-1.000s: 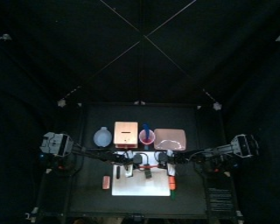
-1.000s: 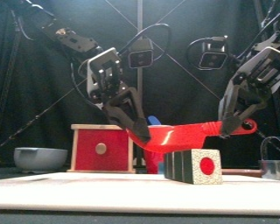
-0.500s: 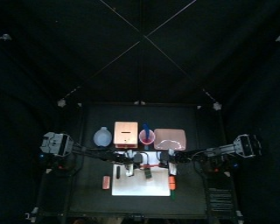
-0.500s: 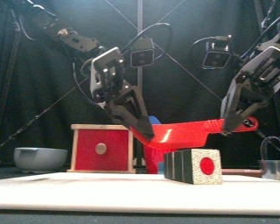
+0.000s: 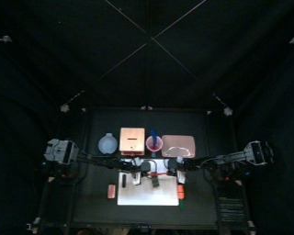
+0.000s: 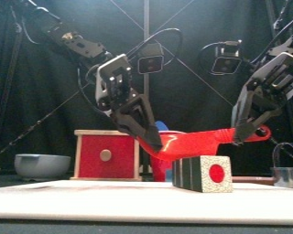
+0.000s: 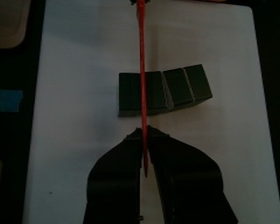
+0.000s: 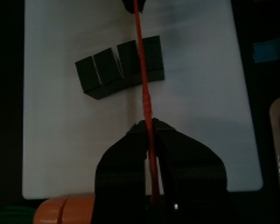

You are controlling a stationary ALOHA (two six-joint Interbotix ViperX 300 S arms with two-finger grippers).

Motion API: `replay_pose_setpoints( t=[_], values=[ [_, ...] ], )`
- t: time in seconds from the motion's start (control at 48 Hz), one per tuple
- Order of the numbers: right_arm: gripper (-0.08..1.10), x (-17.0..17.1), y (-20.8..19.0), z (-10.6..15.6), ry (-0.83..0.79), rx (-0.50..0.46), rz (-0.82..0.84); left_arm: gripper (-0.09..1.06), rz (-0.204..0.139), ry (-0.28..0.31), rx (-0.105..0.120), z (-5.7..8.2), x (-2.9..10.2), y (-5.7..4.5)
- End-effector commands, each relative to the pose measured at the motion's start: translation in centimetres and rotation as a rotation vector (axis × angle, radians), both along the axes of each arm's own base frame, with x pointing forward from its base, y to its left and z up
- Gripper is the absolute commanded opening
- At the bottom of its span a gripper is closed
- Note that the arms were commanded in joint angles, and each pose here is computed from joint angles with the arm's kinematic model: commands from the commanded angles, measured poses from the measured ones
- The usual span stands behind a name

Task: Place sushi on board then cut the sushi with the knife then place the pieces on the plate
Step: Cut the sushi into 4 pieces

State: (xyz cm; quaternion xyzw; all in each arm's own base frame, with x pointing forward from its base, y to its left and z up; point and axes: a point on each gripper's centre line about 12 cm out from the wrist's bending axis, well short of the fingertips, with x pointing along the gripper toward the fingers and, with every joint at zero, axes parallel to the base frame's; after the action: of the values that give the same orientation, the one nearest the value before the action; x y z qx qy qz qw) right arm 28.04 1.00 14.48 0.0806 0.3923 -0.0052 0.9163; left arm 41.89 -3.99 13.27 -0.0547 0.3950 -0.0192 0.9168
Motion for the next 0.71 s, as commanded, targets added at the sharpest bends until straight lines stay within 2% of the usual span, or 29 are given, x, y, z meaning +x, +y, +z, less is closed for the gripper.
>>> replay_pose_setpoints(
  t=[0.021, 0.167, 0.417, 0.708],
  values=[
    [0.37, 0.2, -0.2, 0.2, -0.007, 0.003, -0.010, 0.50, 0.000, -0.033, -0.004, 1.1, 0.6, -0.1],
    [0.37, 0.3, -0.1, -0.4, 0.016, 0.008, -0.014, 0.50, 0.001, -0.020, -0.004, 0.6, 0.5, -0.1],
    [0.37, 0.9, 0.1, -2.2, 0.077, 0.010, -0.011, 0.50, 0.001, 0.022, -0.002, -1.1, 0.6, -0.1],
    [0.37, 1.4, -0.3, -2.7, 0.091, 0.004, -0.018, 0.50, -0.003, 0.026, 0.003, -1.4, 0.6, -0.1]
  ],
)
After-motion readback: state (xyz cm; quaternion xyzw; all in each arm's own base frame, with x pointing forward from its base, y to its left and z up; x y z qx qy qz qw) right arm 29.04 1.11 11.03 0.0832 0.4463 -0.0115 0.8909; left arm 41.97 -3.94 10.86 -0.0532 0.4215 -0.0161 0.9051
